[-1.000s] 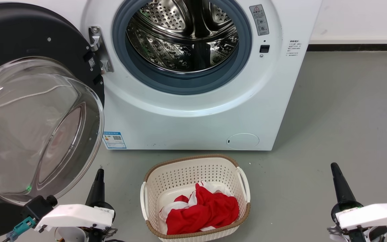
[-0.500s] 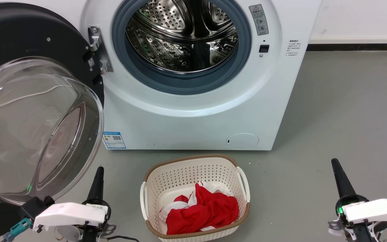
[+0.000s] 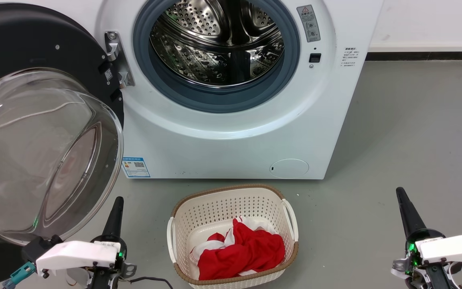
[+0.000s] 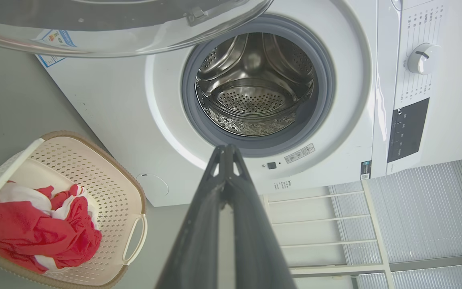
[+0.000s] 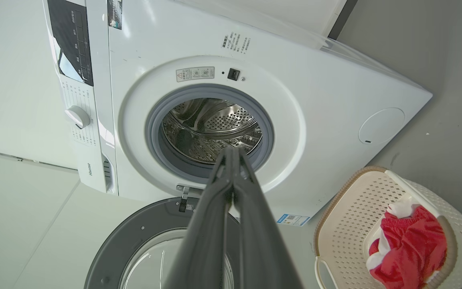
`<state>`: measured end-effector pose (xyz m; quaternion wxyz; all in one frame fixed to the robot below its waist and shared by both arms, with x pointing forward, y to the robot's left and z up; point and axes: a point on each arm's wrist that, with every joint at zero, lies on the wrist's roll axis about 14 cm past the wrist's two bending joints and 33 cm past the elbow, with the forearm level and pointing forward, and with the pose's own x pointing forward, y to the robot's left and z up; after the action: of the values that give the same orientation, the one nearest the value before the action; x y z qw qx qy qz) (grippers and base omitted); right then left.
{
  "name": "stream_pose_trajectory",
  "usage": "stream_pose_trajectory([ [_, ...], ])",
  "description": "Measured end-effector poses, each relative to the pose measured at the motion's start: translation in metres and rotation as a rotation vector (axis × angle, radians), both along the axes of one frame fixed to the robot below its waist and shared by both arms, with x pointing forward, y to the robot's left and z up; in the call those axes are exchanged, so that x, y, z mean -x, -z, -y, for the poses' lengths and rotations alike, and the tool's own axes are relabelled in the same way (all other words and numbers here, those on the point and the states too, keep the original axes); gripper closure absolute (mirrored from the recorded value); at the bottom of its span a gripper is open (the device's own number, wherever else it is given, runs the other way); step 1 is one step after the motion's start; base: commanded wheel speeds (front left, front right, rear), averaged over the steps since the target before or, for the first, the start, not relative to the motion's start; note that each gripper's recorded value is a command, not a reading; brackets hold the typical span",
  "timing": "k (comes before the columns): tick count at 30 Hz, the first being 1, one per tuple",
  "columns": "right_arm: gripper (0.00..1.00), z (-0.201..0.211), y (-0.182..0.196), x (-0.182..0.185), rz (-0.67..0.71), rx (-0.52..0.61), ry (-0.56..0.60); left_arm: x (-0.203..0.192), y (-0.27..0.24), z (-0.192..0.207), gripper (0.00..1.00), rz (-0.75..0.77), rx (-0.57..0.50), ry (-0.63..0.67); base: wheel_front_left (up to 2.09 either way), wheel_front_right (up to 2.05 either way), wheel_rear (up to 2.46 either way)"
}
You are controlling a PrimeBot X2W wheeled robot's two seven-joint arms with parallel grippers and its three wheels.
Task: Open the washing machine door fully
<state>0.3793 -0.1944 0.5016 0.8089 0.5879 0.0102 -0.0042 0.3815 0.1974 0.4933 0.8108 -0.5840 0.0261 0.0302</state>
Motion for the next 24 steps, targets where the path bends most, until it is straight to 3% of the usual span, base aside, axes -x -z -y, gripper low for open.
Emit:
stream_pose_trajectory([
  [24,1.00,0.0039,-0.0011,-0.0051,0.003,-0.197,0.008,-0.0036,-0.0064,-0.0015,1.00,0.042,0.204,0.003,0.00,0.00,0.00],
])
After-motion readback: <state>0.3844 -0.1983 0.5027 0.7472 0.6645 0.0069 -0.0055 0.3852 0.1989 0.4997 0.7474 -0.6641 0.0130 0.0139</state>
